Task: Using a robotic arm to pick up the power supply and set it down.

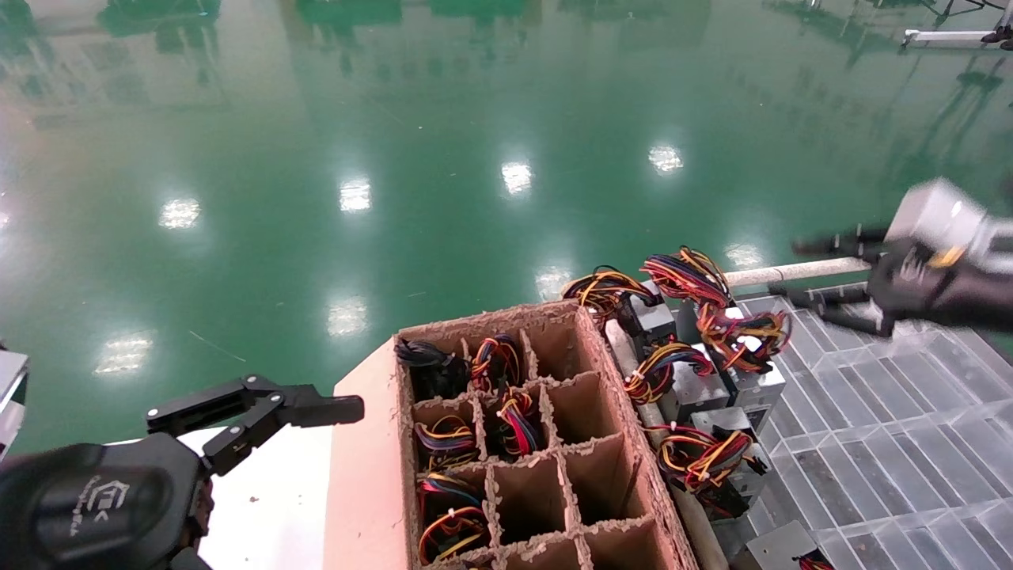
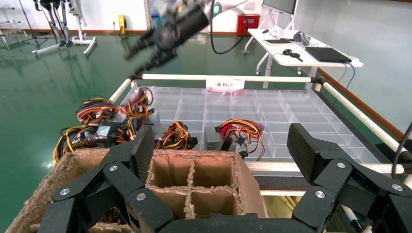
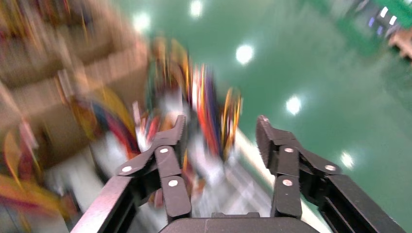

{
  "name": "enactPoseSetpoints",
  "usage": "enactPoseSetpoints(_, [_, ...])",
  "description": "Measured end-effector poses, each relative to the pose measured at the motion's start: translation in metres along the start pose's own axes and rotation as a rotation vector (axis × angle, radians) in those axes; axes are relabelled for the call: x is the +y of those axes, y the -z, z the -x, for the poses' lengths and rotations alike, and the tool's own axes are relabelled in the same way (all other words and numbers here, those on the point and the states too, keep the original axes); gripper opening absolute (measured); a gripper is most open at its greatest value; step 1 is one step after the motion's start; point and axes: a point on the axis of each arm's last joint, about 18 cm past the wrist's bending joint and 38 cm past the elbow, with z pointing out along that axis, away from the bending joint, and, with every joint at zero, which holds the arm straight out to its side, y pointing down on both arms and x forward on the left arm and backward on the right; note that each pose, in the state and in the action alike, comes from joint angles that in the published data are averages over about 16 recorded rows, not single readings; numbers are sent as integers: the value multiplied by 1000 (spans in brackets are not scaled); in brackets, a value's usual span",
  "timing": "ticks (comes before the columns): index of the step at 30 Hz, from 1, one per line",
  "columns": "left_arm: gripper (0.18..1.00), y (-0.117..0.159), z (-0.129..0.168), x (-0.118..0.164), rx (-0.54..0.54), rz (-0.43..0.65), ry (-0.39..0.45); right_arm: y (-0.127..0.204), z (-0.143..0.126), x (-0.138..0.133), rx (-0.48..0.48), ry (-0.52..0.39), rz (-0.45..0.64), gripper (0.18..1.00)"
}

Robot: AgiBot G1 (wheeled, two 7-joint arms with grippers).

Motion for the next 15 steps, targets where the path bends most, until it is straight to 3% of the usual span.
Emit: enactPoseSetpoints(15, [1001, 0, 0, 0, 0, 0, 0, -5, 14, -19, -26, -94, -173, 802])
